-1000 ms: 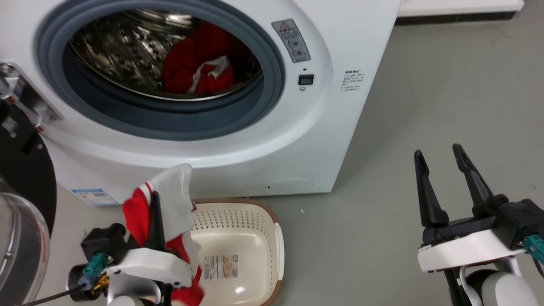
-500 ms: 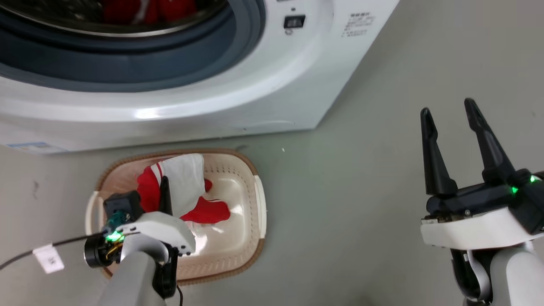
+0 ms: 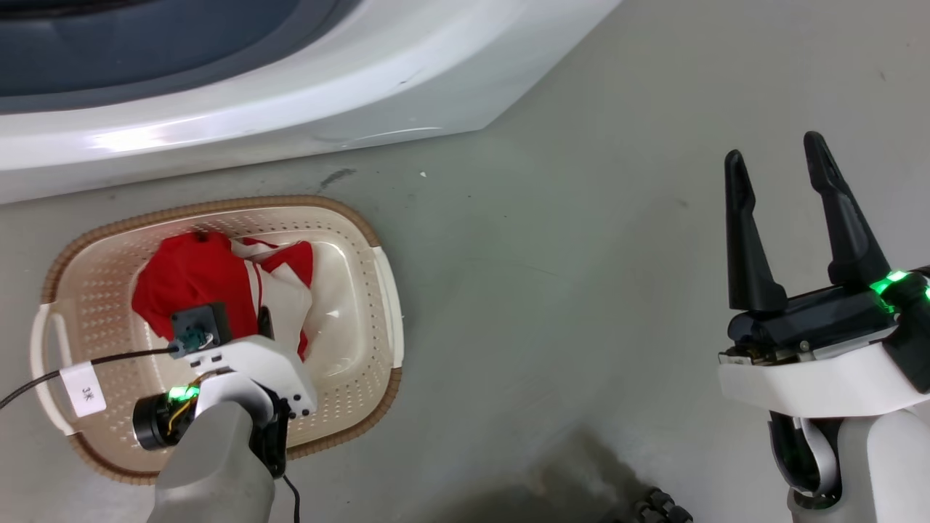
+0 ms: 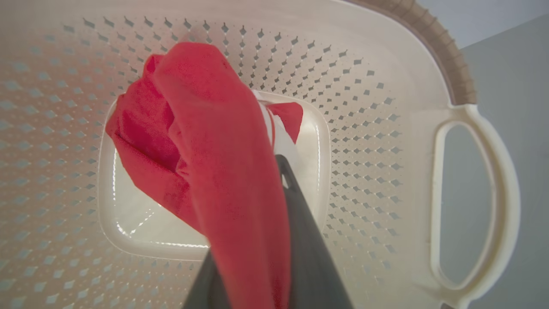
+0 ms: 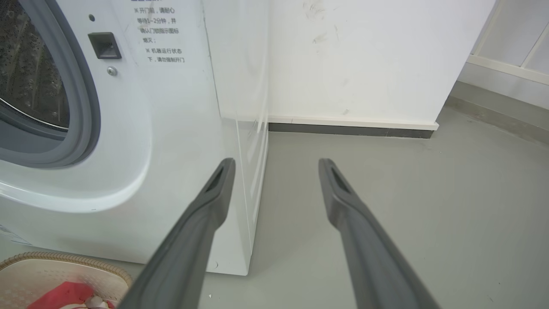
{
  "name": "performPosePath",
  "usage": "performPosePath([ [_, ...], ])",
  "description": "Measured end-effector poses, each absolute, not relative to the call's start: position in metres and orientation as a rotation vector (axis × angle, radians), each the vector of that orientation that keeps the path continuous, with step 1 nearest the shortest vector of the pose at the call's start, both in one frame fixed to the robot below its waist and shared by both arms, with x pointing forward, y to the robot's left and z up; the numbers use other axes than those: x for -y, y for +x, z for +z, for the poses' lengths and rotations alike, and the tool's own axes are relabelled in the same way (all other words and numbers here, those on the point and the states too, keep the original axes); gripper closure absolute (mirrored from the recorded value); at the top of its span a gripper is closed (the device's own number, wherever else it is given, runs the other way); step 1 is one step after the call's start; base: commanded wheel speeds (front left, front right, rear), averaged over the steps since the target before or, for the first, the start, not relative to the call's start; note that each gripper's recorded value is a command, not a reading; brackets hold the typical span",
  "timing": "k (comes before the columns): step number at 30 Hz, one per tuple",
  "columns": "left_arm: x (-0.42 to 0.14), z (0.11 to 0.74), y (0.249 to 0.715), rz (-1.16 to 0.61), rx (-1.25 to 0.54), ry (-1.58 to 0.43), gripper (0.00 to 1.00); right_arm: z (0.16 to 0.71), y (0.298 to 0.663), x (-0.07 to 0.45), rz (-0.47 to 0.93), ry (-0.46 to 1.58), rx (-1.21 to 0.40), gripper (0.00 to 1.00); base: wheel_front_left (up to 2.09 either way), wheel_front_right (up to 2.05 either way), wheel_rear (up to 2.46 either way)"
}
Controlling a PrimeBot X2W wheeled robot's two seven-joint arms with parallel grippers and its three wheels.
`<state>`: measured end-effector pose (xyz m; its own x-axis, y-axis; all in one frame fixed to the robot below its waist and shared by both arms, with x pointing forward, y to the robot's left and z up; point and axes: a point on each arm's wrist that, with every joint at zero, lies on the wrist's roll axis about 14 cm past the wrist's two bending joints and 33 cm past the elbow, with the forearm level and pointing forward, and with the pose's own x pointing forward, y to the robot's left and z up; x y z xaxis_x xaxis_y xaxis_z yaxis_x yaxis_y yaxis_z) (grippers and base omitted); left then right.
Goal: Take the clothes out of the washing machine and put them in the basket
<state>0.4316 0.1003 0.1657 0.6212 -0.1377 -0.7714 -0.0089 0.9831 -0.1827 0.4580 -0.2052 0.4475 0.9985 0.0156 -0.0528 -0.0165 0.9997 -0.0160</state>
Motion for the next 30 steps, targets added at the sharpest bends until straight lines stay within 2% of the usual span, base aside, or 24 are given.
performPosePath([
  [4,-0.096,0.148,0.414,-0.075,-0.983,-0.173,1.00,0.443,0.455,0.210,0.003,-0.022,-0.067,0.00,0.00,0.00,0.00],
  [5,-0.096,0.146,0.412,-0.075,-0.997,-0.172,0.82,0.443,0.454,0.211,0.001,-0.024,-0.069,0.00,0.00,0.00,0.00],
  [6,-0.094,0.144,0.411,-0.077,-1.008,-0.172,0.57,0.442,0.454,0.212,-0.002,-0.025,-0.072,0.00,0.00,0.00,0.00],
  [7,-0.094,0.143,0.411,-0.077,-1.014,-0.175,0.17,0.442,0.453,0.212,-0.003,-0.027,-0.073,0.00,0.00,0.00,0.00],
  [8,-0.094,0.142,0.412,-0.075,-1.014,-0.176,0.00,0.441,0.453,0.213,-0.006,-0.028,-0.075,0.00,0.00,0.00,0.00],
  [18,-0.106,0.179,0.410,-0.027,-0.950,-0.203,0.00,0.462,0.440,0.214,-0.014,-0.012,-0.039,0.00,0.00,0.00,0.00],
  [30,-0.128,0.296,0.433,-0.022,-0.576,-0.220,0.00,0.505,0.415,0.196,0.028,0.032,0.040,0.00,0.00,0.00,0.00],
])
